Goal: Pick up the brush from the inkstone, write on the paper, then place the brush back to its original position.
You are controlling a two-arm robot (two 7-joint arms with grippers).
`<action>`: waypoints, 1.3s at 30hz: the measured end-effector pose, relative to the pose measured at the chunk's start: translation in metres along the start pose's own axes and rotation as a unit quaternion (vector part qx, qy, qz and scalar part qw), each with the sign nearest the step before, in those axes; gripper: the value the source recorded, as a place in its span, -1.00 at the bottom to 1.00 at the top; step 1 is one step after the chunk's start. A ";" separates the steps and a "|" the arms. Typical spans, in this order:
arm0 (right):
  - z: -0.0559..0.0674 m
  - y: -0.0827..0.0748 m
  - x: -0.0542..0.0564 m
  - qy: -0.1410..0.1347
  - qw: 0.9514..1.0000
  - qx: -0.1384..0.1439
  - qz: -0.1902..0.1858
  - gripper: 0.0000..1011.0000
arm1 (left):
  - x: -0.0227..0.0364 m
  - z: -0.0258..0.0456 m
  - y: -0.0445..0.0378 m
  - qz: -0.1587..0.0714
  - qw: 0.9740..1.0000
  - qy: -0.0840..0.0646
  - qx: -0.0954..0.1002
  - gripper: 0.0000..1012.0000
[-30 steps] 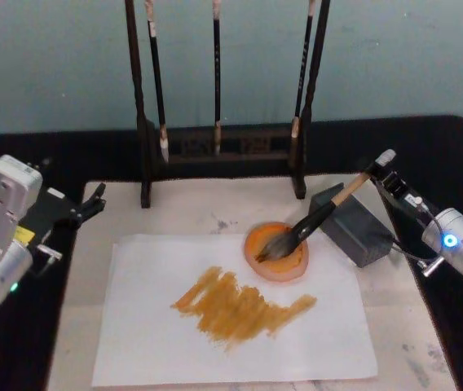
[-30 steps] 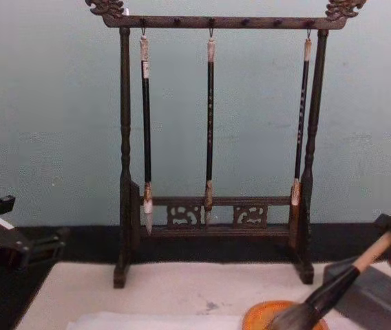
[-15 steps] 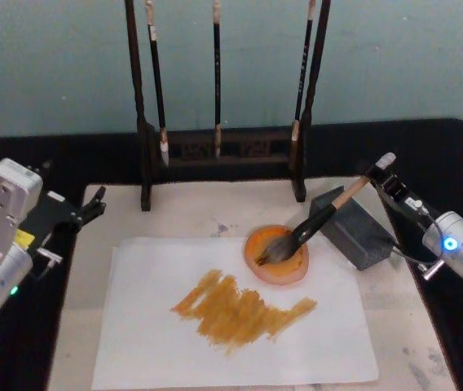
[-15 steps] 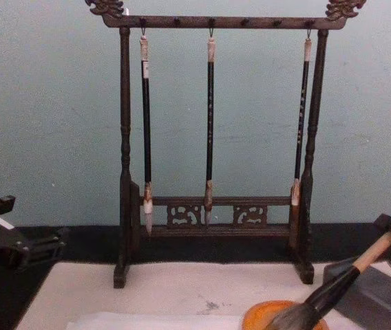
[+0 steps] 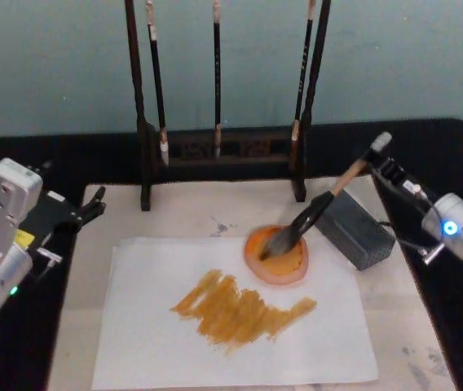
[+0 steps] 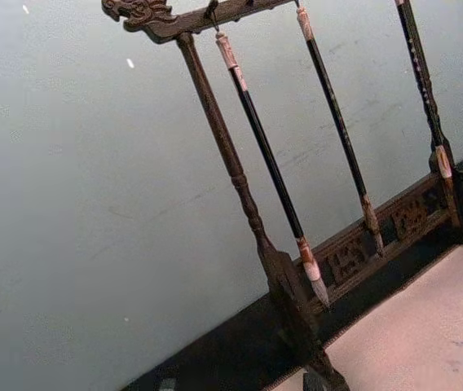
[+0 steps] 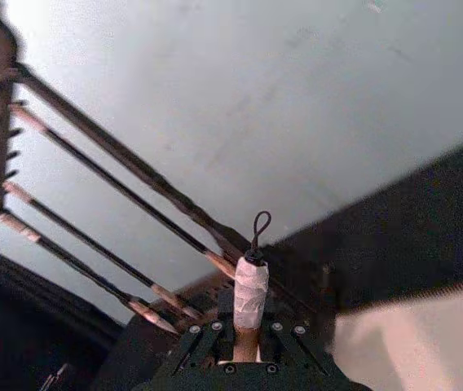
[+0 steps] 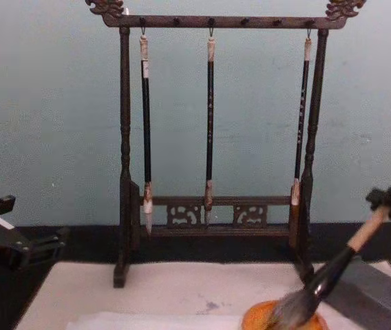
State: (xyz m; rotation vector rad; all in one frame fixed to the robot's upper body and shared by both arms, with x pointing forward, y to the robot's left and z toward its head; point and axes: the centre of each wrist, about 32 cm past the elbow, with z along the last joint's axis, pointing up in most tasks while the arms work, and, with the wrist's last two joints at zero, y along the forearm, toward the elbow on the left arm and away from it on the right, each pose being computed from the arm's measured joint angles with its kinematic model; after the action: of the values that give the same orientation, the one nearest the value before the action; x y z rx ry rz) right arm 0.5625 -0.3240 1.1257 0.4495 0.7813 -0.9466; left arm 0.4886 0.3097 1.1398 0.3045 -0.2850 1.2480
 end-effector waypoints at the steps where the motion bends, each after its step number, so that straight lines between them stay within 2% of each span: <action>1: 0.003 0.002 -0.004 -0.012 1.000 0.001 0.006 -0.68 | 0.0000 0.0000 0.0000 0.000 1.000 0.000 0.000 1.00; 3: 0.007 0.003 -0.008 -0.027 1.000 0.002 0.012 -0.68 | 0.0000 0.0000 0.0000 0.000 1.000 0.000 0.000 1.00; 5: 0.015 0.006 -0.017 -0.055 0.998 0.005 0.022 -0.68 | 0.0000 0.0000 0.0000 0.000 1.000 0.000 0.000 0.99; 6: 0.015 0.006 -0.017 -0.055 0.998 0.005 0.022 -0.68 | 0.0000 0.0000 0.0000 0.000 1.000 0.000 0.000 1.00; 9: 0.022 0.009 -0.027 -0.083 0.996 0.008 0.033 -0.68 | 0.0000 0.0000 0.0000 0.000 1.000 0.000 0.000 1.00; 10: 0.025 0.009 -0.033 -0.101 0.994 0.009 0.037 -0.68 | 0.0000 0.0000 0.0000 0.000 1.000 0.000 0.000 1.00; 13: 0.030 0.011 -0.042 -0.124 0.991 0.011 0.048 -0.68 | 0.0000 0.0000 0.0000 0.000 1.000 0.000 0.000 1.00; 15: 0.035 0.011 -0.053 -0.153 0.986 0.012 0.061 -0.68 | 0.0000 0.0000 0.0000 0.000 1.000 0.000 0.000 1.00; 16: 0.037 0.012 -0.060 -0.174 0.982 0.013 0.070 -0.68 | 0.0000 0.0000 0.0000 0.000 1.000 0.000 0.000 1.00; 17: 0.037 0.012 -0.060 -0.174 0.982 0.013 0.070 -0.68 | 0.0000 0.0000 0.0000 0.000 1.000 0.000 0.000 1.00; 19: 0.040 0.012 -0.076 -0.229 0.969 0.013 0.092 -0.68 | 0.0000 0.0000 0.0000 0.000 1.000 0.000 0.000 1.00; 22: 0.040 0.013 -0.088 -0.277 0.955 0.012 0.108 -0.68 | 0.0000 0.0000 0.0000 0.000 1.000 0.000 0.000 1.00; 23: 0.039 0.013 -0.096 -0.308 0.944 0.009 0.117 -0.68 | 0.0000 0.0000 0.0000 0.000 1.000 0.000 0.000 1.00; 26: 0.037 0.014 -0.106 -0.352 0.927 0.004 0.130 -0.68 | 0.0000 0.0000 0.0000 0.000 1.000 0.000 0.000 1.00; 27: 0.035 0.014 -0.112 -0.376 0.917 0.002 0.135 -0.68 | 0.0000 0.0000 0.0000 0.000 1.000 0.000 0.000 1.00; 29: 0.034 0.014 -0.117 -0.394 0.908 0.000 0.139 -0.68 | 0.0000 0.0000 0.0000 0.000 1.000 0.000 0.000 1.00; 39: 0.035 0.014 -0.113 -0.381 0.914 0.002 0.136 -0.68 | 0.0000 0.0000 0.0000 0.000 1.000 0.000 0.000 0.99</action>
State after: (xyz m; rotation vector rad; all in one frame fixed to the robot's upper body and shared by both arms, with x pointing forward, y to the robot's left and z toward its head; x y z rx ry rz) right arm 0.5485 -0.2776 1.2342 0.1521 0.0011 -0.7703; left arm 0.4886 0.3097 1.1398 0.3044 -0.2851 1.2480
